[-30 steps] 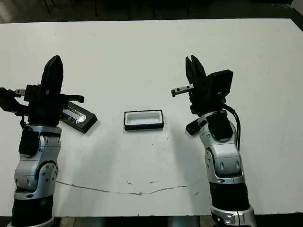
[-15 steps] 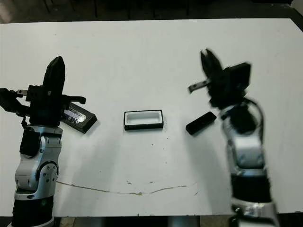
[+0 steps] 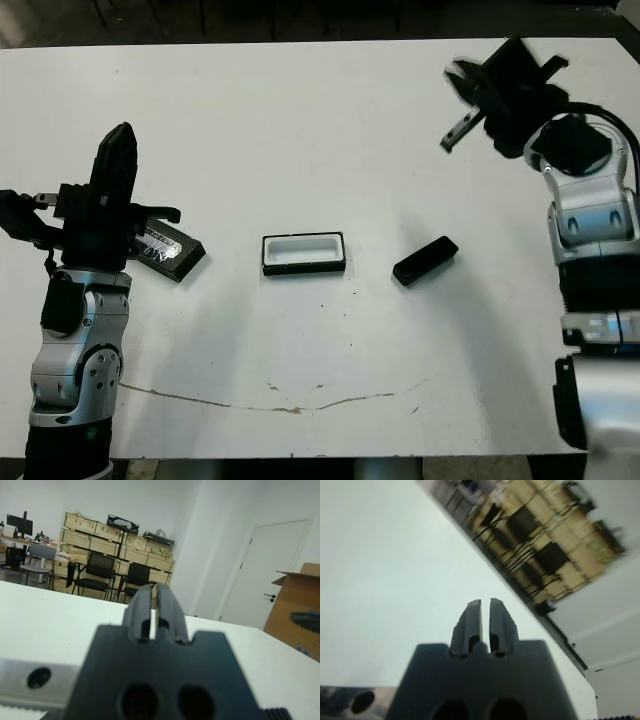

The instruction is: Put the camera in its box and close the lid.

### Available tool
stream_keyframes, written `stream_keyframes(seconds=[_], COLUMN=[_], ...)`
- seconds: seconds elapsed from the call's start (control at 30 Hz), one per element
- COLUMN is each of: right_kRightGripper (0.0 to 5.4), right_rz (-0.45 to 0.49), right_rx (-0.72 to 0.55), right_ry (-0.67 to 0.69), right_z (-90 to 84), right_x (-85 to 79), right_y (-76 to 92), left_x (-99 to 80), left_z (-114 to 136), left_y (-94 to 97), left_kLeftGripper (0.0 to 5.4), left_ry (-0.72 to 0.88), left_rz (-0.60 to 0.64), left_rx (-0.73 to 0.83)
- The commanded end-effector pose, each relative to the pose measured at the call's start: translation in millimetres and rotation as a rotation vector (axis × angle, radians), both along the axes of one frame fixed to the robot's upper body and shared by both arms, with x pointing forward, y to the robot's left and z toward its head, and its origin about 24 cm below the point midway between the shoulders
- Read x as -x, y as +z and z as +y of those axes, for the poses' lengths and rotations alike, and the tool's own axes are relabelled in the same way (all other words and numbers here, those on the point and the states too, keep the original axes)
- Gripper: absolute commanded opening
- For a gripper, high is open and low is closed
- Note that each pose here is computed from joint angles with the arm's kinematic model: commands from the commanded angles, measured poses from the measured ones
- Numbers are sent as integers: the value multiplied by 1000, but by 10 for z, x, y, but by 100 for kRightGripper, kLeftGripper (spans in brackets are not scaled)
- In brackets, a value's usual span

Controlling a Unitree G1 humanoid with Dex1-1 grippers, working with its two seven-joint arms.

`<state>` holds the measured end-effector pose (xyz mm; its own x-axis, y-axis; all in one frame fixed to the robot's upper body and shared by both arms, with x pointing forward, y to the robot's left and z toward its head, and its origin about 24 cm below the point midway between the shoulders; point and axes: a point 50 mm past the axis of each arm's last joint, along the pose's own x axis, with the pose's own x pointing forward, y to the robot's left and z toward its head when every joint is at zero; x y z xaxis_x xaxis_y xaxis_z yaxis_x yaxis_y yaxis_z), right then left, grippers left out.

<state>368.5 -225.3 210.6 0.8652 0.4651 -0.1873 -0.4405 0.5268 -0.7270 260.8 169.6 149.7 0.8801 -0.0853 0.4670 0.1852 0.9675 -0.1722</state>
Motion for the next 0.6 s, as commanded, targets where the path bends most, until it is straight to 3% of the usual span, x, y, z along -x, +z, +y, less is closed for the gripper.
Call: stream_keyframes(seconds=[0.03, 0.2, 0.3, 0.43, 0.6], right_kRightGripper=[0, 0, 0, 0, 0], right_rz=[151, 335, 387, 524, 597], right_rx=[116, 287, 393, 395, 430], right_ry=[59, 158, 158, 113, 119], right_z=[-16, 35, 61, 51, 49], right_x=[-33, -65, -73, -85, -62], right_y=[-83, -191, -263, -388, -505], left_x=[8, 17, 18, 17, 18], left_z=[26, 23, 25, 29, 30], left_y=[-61, -62, -62, -65, -68], left_kLeftGripper=[2, 2, 2, 2, 2], left_ry=[18, 21, 22, 22, 19], left_rz=[28, 33, 32, 30, 23], left_rx=[-12, -10, -11, -15, -21])
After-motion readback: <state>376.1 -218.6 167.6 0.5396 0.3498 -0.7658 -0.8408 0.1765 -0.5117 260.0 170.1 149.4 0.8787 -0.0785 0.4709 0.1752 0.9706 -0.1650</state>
